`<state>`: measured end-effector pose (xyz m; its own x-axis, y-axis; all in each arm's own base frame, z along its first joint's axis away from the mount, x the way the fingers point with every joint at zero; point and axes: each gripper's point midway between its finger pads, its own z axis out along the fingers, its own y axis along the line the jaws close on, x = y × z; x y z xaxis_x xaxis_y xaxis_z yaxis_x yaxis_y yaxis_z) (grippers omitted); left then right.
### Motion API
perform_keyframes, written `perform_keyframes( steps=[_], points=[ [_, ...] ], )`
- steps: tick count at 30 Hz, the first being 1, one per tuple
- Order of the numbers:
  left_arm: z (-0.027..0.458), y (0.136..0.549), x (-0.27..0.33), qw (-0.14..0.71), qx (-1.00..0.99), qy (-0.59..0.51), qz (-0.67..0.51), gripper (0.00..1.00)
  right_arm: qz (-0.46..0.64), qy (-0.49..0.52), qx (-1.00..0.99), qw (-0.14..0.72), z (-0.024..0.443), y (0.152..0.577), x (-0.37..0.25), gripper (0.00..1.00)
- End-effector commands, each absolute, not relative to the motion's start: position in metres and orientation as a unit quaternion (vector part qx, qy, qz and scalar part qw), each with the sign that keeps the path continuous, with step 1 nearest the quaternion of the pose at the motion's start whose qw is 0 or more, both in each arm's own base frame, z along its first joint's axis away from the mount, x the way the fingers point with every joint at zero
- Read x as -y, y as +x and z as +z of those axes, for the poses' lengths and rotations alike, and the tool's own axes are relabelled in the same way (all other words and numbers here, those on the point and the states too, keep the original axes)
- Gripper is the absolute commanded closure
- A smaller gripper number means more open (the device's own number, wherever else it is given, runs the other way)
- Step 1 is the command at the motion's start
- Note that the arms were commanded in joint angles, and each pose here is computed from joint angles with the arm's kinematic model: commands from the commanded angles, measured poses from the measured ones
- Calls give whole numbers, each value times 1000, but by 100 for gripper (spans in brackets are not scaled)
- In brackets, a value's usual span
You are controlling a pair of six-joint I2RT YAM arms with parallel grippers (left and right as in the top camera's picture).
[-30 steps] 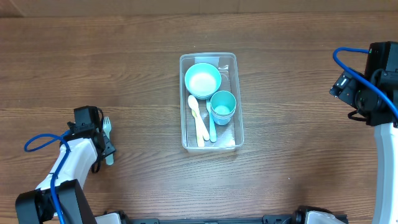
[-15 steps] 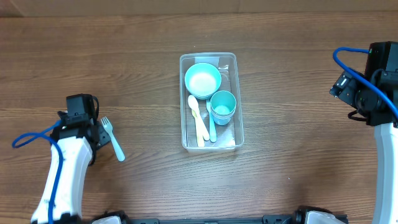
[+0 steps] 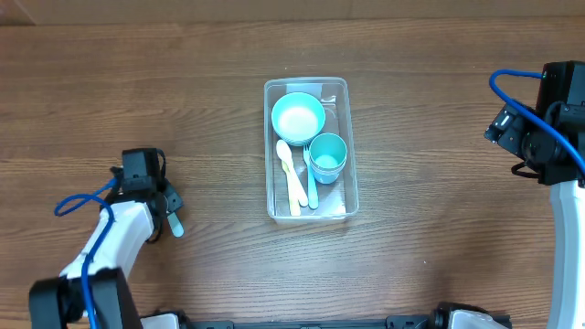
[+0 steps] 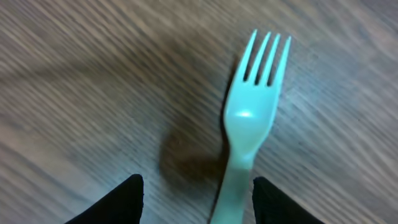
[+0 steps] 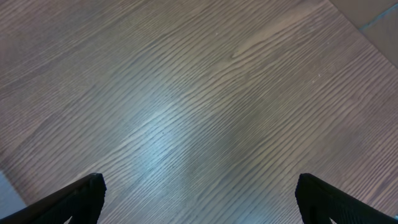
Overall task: Pack container
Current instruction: 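Carry the light-blue fork into the container and release it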
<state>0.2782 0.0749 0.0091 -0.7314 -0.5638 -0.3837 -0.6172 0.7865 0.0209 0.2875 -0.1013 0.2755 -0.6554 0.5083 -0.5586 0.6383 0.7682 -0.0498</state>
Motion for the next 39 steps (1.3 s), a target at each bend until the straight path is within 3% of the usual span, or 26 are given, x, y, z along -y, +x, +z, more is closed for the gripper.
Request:
perform_keyframes(
  steps=[1, 6, 10, 26, 35, 39],
  points=[
    [-7, 282, -73, 175, -940, -283, 77, 44, -125, 324, -896, 276, 282, 287, 104, 0],
    [-14, 299, -61, 190, -951, -243, 39, 45, -125, 324, -896, 276, 282, 287, 104, 0],
    [-15, 296, -57, 182, -953, -241, 31, 69, -125, 324, -896, 276, 282, 287, 104, 0],
    [-15, 293, -45, 162, -950, -267, -6, 83, -125, 324, -896, 276, 282, 287, 104, 0],
    [69, 332, -49, 206, -942, -264, -13, 87, -125, 324, -896, 276, 282, 287, 104, 0],
    [124, 355, -5, 256, -940, -212, -78, 90, -125, 324, -896, 276, 282, 287, 104, 0]
  ],
)
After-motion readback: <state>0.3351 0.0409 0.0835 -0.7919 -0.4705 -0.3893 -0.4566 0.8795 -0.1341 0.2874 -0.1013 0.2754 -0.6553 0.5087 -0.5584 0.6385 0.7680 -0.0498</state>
